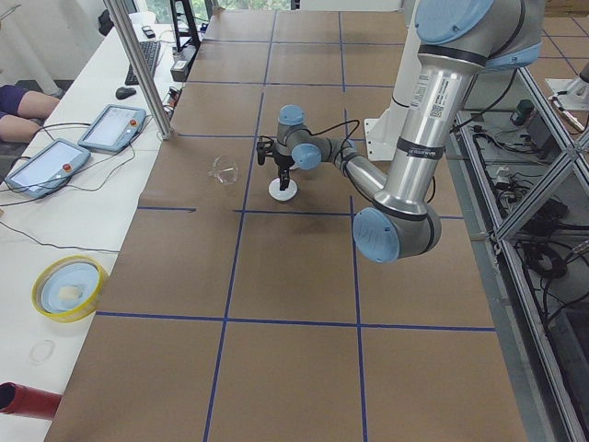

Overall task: Remove funnel from cup
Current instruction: 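Lower the left gripper onto the white lid and grasp its knob, then lift the white lid with the left gripper and carry it over the mug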

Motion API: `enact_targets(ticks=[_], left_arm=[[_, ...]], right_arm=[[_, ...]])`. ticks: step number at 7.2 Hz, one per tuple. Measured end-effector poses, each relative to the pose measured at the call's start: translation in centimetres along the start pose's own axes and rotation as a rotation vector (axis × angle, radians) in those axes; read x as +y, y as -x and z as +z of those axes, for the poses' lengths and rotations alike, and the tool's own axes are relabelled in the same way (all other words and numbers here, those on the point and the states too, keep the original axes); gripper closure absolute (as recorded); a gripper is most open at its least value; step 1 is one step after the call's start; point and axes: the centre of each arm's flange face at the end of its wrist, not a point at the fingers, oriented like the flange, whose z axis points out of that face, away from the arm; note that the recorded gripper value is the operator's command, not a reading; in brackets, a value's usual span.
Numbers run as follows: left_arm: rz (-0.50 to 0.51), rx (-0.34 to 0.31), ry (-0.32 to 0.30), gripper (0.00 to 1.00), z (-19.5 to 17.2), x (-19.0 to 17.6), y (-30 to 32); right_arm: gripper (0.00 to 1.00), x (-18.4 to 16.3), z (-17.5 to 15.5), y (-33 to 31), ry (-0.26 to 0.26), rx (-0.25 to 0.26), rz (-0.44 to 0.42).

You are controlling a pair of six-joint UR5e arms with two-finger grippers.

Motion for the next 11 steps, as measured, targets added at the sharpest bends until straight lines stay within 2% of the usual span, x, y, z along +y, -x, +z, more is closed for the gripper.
enact_targets(ticks=[1,2,3,4,6,7,10,11], left_arm=[[0.0,0.0,0.0,0.53,0.0,0.0,0.0],[0.0,0.001,0.0,0.7,0.0,0.0,0.0],[-0.001,0.001,-0.001,0.94,-0.1,-0.1,0.0],[-0.002,0.003,-0.004,1.0,-0.3,-0.1,0.0],[-0.013,0.016,-0.013,1.0,-1.9,-0.8,0.1],[-0.027,0.026,-0.011,1.0,-4.0,-1.6,0.3],[-0.099,0.008,-0.027,1.0,-13.9,-3.4,0.3],[-0.116,0.003,-0.019,1.0,-16.7,-3.7,-1.4]], right_arm=[[0.0,0.0,0.0,0.0,0.0,0.0,0.0],[0.0,0.0,0.0,0.0,0.0,0.0,0.0],[0.0,0.0,0.0,0.0,0.0,0.0,0.0],[0.0,0.0,0.0,0.0,0.0,0.0,0.0],[0.0,0.0,0.0,0.0,0.0,0.0,0.0],[0.0,0.0,0.0,0.0,0.0,0.0,0.0],[0.0,0.0,0.0,0.0,0.0,0.0,0.0],[0.0,0.0,0.0,0.0,0.0,0.0,0.0]])
